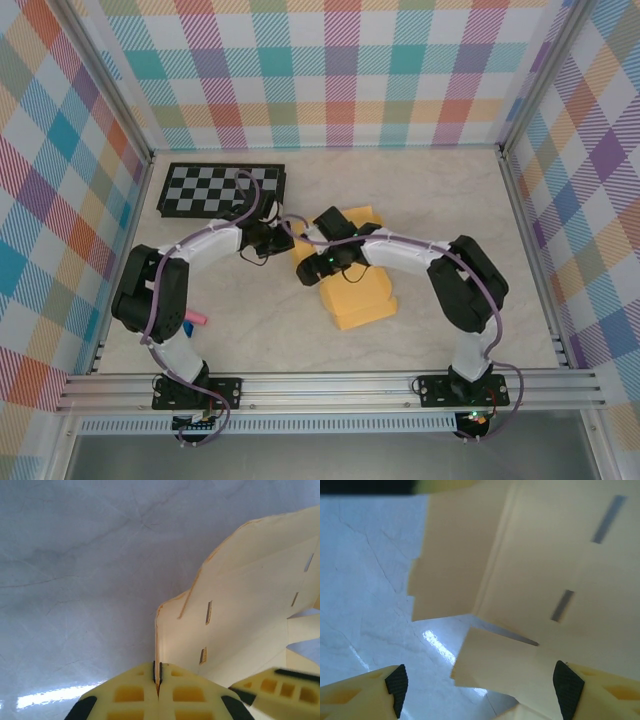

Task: Fold the paper box

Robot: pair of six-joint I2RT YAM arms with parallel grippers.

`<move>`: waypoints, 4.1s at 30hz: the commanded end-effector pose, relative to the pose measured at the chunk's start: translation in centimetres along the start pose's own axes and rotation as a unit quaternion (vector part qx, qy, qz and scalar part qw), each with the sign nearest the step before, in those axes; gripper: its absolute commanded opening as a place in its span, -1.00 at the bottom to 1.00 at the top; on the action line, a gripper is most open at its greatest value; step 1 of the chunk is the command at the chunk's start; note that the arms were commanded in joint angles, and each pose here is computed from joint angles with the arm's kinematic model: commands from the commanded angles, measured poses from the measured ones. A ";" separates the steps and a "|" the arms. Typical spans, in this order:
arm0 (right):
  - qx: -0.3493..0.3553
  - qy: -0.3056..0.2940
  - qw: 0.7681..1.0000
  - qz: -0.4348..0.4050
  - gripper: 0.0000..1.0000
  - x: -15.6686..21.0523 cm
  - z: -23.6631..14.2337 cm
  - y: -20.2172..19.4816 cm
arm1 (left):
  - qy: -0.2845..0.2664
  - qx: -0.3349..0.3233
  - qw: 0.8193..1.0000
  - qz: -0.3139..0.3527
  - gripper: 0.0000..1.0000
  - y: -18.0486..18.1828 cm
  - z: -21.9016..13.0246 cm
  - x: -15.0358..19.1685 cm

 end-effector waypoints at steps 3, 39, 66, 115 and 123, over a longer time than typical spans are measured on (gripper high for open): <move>-0.063 -0.081 0.990 0.101 0.58 -4.5 -7.7 -2.4 | -0.050 0.015 0.993 0.109 -1.00 -0.5 -2.2 -0.9; -0.030 -0.034 0.878 -0.476 -0.79 -5.9 -7.5 -4.3 | -0.175 0.116 0.931 0.297 -0.27 -3.4 -3.4 -2.0; -0.039 -0.050 0.942 -0.329 -1.00 -5.7 -9.8 -6.6 | -0.280 0.181 0.930 0.151 0.86 -3.8 -6.4 0.3; 0.224 -0.264 0.618 -0.706 -0.79 -4.3 -5.7 -2.9 | -0.180 0.176 0.849 0.464 0.97 -2.8 -7.3 -0.2; 0.124 -0.210 0.669 -0.702 -0.77 -2.6 -5.8 -2.6 | -0.149 0.105 0.802 0.569 0.95 -0.3 -4.9 0.2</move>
Point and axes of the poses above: each hand's point on the last joint's axis, 136 mm out from that joint toward the fingers, its own z axis out along the fingers, its own y axis along the line the jaws close on, x = y × z, the point moved 1 cm from there along -z, back along the fingers, and after that the axes turned 9 degrees about z, right-handed, at the moved point
